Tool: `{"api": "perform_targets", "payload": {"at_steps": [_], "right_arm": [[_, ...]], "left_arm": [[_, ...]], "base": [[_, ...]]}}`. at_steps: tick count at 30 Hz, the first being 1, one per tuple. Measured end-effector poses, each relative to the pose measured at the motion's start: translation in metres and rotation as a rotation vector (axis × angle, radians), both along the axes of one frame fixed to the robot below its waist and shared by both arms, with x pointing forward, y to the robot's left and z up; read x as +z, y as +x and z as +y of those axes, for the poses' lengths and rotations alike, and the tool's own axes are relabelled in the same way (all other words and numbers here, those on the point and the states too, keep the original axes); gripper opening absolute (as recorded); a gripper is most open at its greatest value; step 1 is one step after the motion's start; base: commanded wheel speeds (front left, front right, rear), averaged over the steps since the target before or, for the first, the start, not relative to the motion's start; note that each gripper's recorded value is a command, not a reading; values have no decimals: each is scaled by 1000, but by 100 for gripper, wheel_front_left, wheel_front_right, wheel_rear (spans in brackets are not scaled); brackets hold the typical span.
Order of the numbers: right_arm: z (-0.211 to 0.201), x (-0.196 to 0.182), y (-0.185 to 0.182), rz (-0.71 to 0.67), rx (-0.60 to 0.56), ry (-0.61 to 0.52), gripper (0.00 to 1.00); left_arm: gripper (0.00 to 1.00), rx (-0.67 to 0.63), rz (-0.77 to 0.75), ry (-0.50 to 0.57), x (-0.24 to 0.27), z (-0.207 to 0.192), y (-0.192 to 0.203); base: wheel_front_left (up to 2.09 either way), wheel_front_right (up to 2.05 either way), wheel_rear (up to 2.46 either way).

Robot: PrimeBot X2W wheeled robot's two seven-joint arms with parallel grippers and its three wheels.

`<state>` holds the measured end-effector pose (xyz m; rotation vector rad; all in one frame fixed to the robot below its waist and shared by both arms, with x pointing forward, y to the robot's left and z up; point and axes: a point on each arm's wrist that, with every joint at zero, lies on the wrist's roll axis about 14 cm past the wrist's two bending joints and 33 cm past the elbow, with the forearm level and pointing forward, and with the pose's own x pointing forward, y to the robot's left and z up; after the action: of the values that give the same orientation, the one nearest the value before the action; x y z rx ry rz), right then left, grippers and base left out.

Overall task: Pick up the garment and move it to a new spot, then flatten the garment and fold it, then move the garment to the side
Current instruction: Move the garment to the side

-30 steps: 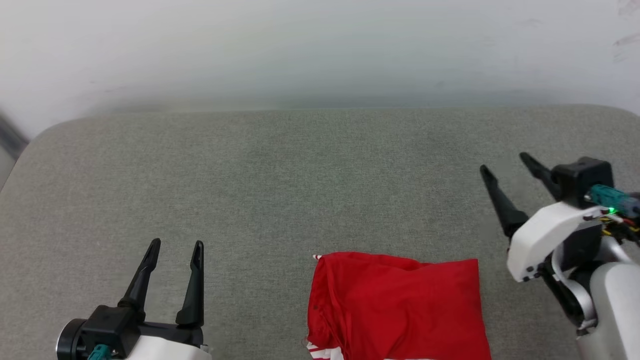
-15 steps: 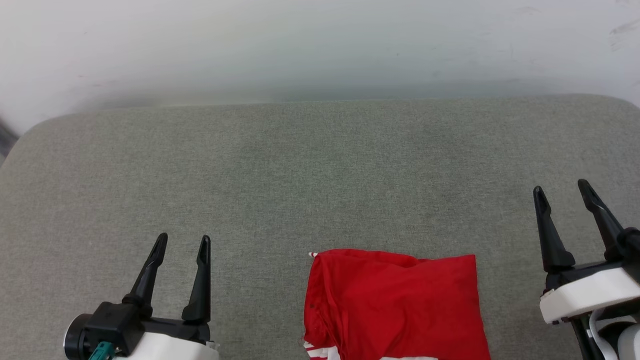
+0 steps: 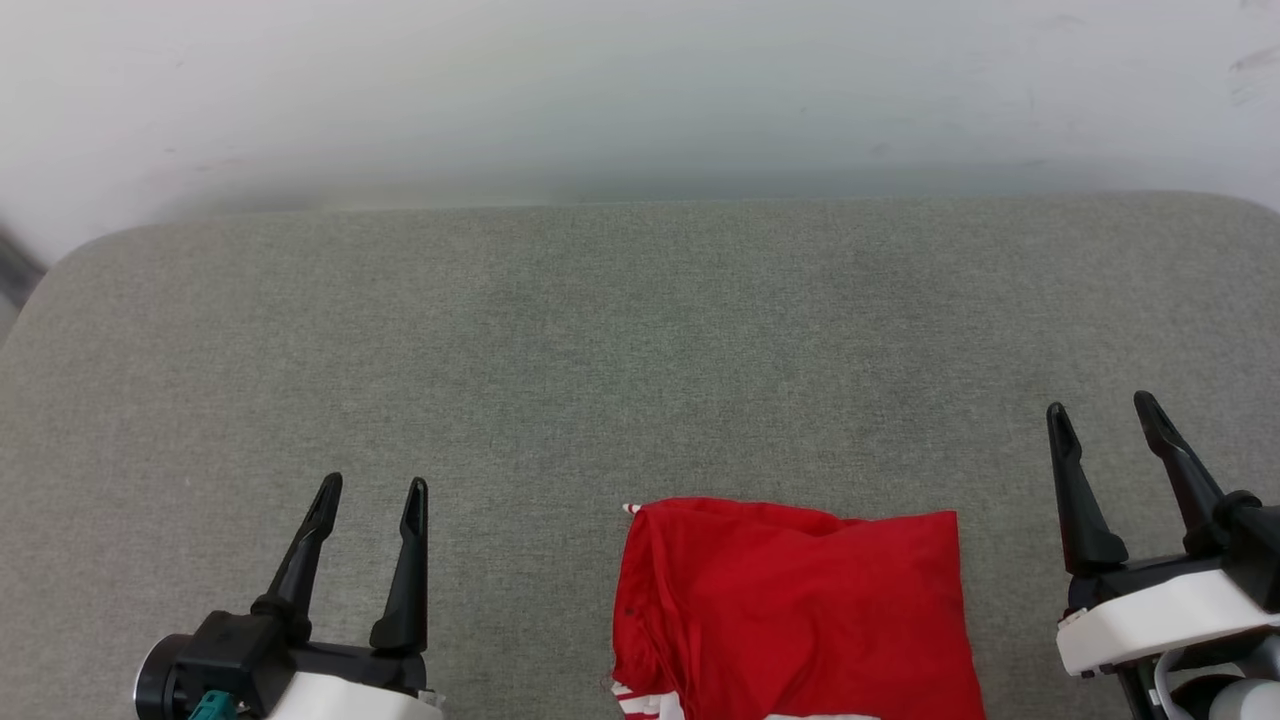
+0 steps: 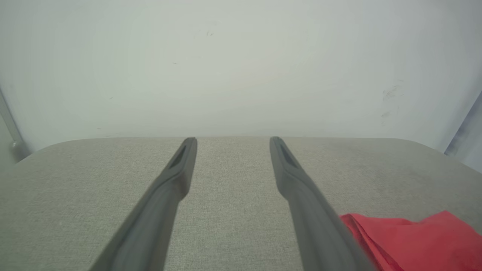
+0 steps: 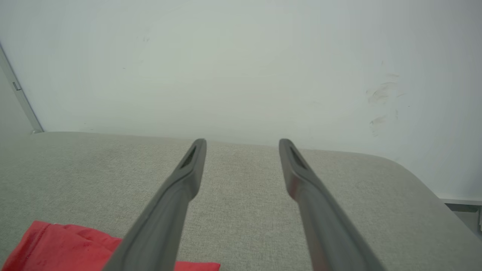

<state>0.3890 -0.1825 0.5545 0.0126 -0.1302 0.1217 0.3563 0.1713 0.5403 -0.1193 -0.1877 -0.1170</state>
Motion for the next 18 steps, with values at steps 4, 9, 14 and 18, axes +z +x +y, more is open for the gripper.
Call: {"api": "perform_targets", "payload": {"at_steps": [4,9,14,18], "right_arm": [[-1,-5,2,31,-3,17,100],[7,-29,2,183,37,5,100],[22,-81,-13,528,109,27,100],[25,-102,-23,708,131,42,100]], "left_arm": [[100,4,4,2,-1,1,0],[100,5,20,6,-6,2,1],[100,12,31,13,-10,6,7],[100,17,45,6,-15,7,11]], "base": [[0,0,0],[0,0,0],[0,0,0],[0,0,0]]}}
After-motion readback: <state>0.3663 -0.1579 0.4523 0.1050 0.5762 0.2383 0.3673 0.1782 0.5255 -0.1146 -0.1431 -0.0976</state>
